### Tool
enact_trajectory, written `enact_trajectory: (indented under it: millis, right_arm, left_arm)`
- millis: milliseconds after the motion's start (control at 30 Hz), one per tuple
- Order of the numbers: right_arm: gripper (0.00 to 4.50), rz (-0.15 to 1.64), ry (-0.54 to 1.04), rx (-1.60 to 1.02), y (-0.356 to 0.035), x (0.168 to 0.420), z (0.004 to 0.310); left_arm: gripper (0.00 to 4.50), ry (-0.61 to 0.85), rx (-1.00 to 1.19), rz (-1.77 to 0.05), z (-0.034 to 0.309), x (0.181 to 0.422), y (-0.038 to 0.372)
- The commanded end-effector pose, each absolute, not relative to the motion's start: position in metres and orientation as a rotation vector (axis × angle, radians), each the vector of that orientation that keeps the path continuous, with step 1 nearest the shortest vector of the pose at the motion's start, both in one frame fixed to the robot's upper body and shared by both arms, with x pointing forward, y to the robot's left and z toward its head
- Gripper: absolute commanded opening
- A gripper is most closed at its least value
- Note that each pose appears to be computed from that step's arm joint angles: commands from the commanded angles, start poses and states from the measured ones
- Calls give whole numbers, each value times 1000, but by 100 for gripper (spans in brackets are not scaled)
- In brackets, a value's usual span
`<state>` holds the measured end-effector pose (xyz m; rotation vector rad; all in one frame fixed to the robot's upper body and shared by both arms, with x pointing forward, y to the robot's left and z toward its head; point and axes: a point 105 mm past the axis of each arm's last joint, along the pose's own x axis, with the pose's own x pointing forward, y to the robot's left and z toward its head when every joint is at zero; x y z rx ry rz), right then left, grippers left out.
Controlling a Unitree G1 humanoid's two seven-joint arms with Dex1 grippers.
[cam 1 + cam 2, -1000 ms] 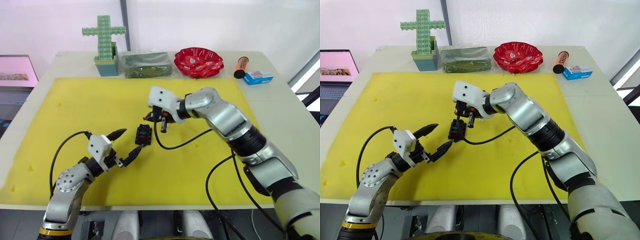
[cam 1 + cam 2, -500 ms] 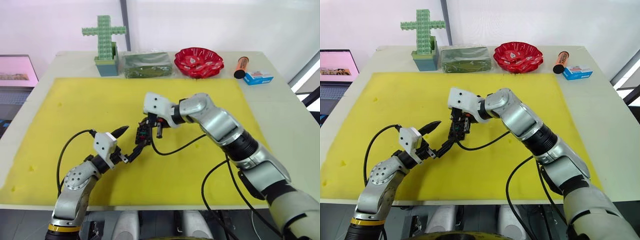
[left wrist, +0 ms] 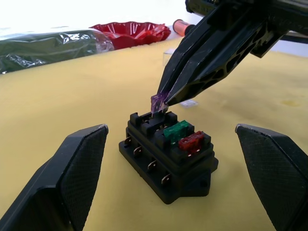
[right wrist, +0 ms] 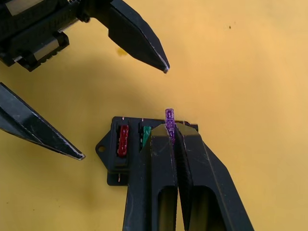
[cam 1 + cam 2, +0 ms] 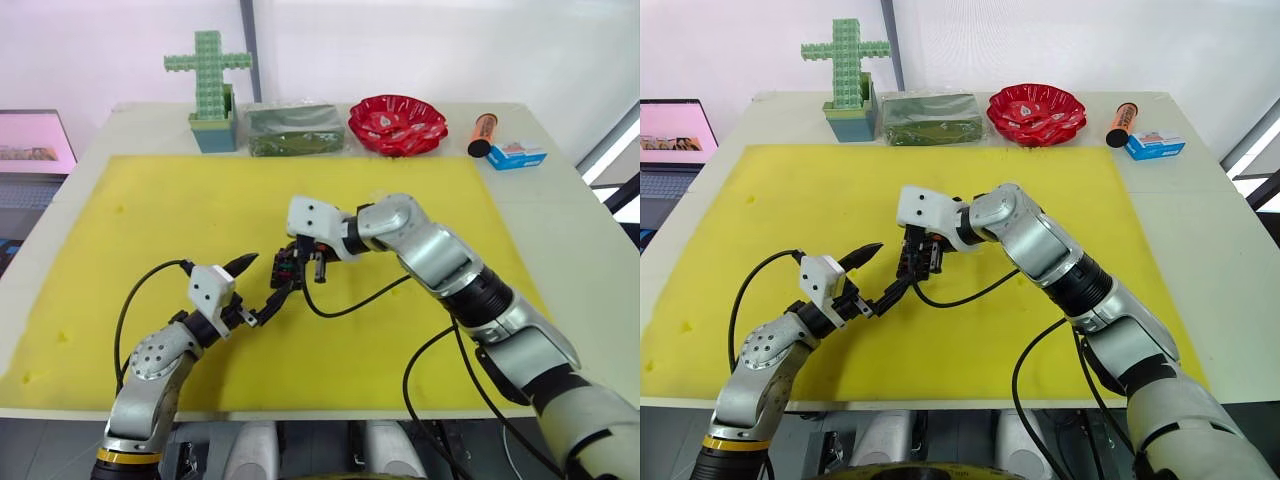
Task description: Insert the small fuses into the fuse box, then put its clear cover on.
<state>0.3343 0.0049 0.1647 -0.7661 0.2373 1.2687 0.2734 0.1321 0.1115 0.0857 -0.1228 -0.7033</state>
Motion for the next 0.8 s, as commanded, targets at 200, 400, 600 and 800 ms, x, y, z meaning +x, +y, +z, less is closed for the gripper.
enact_trajectory:
  millis: [200,400,600,800]
  right_arm:
    - [2,1263,201,-763,7,337,170]
    - [2,1270,206,-762,7,336,167]
    - [2,1267,213,-758,7,337,164]
    - [2,1252,211,-755,6,340,163]
  left_arm:
    - [450,-169,102,-704,124,273,129]
    - [450,-170,104,-698,124,273,130]
    - [450,-170,104,-697,125,273,130]
    - [450,-167,104,-698,125,272,129]
